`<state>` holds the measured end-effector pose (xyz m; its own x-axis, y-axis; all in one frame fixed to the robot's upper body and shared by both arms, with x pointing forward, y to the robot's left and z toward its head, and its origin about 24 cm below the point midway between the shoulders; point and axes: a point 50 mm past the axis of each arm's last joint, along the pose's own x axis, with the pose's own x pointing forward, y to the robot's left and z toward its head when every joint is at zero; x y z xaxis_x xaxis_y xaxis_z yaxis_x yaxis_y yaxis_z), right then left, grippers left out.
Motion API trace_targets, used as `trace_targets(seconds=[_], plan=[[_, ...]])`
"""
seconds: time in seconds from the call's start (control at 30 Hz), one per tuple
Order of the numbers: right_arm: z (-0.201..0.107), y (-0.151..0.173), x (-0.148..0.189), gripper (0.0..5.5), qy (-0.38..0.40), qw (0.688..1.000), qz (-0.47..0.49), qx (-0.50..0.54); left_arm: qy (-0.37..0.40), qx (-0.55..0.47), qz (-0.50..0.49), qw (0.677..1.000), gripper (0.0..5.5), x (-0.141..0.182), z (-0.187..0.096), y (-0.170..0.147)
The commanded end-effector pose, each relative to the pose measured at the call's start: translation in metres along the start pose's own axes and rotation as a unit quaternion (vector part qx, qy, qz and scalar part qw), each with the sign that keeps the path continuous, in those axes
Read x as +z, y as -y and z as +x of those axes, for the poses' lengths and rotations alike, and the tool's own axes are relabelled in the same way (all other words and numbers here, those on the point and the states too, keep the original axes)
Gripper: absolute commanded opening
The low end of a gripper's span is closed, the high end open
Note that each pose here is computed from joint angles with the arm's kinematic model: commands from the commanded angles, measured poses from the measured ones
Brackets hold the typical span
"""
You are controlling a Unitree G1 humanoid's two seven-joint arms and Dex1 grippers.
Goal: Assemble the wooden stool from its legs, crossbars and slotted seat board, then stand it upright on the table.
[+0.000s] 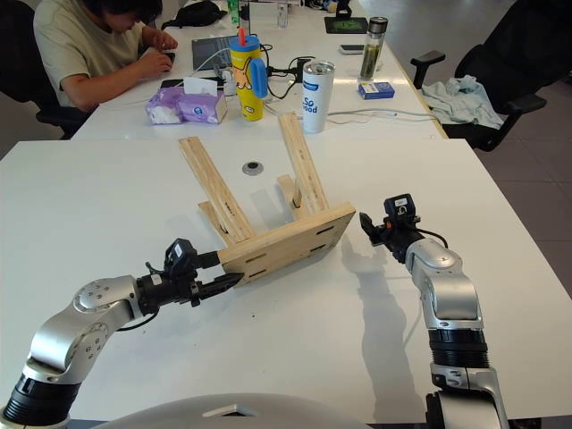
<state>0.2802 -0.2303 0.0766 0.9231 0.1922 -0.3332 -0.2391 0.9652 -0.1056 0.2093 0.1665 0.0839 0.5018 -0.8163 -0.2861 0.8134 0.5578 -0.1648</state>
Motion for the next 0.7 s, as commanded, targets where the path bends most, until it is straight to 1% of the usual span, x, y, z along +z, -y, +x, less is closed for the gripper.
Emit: trace_targets(seconds=[0.03, 0.1, 0.2, 0.27, 0.37, 0.43, 0.5, 0.53, 0.6, 0.7], plan=[[0.003, 0.000, 0.001, 3.38, 0.008, 1.000, 0.008, -0.010, 0.006, 0.005, 0.002, 1.000, 2.10, 0.009, -0.001, -0.010], [0.003, 0.000, -0.002, 3.38, 0.006, 1.000, 0.013, -0.013, 0.020, -0.009, -0.021, 1.000, 1.82, 0.010, 0.004, -0.009], [0.004, 0.002, -0.007, 3.38, 0.002, 0.999, 0.037, -0.020, 0.046, -0.037, -0.069, 0.996, 1.77, 0.013, 0.009, -0.003], [0.005, 0.005, -0.013, 3.38, -0.007, 0.998, 0.059, -0.027, 0.094, -0.069, -0.128, 0.985, 1.77, 0.028, 0.011, 0.001], [0.006, 0.007, -0.021, 3.38, -0.022, 0.996, 0.081, -0.036, 0.193, -0.118, -0.210, 0.951, 1.77, 0.065, 0.006, 0.000], [0.007, 0.006, -0.025, 3.38, -0.031, 0.995, 0.088, -0.037, 0.257, -0.144, -0.253, 0.922, 1.76, 0.091, 0.000, -0.002], [0.007, 0.001, -0.030, 3.38, -0.042, 0.994, 0.094, -0.034, 0.337, -0.153, -0.285, 0.884, 1.74, 0.133, -0.010, -0.011], [0.008, 0.000, -0.031, 3.38, -0.048, 0.994, 0.096, -0.034, 0.363, -0.148, -0.293, 0.872, 1.70, 0.150, -0.015, -0.016], [0.007, -0.002, -0.033, 3.38, -0.049, 0.993, 0.102, -0.041, 0.403, -0.096, -0.313, 0.855, 1.61, 0.178, -0.025, -0.038], [0.005, 0.002, -0.035, 3.38, -0.052, 0.991, 0.104, -0.065, 0.415, -0.012, -0.347, 0.841, 1.46, 0.198, -0.030, -0.070]])
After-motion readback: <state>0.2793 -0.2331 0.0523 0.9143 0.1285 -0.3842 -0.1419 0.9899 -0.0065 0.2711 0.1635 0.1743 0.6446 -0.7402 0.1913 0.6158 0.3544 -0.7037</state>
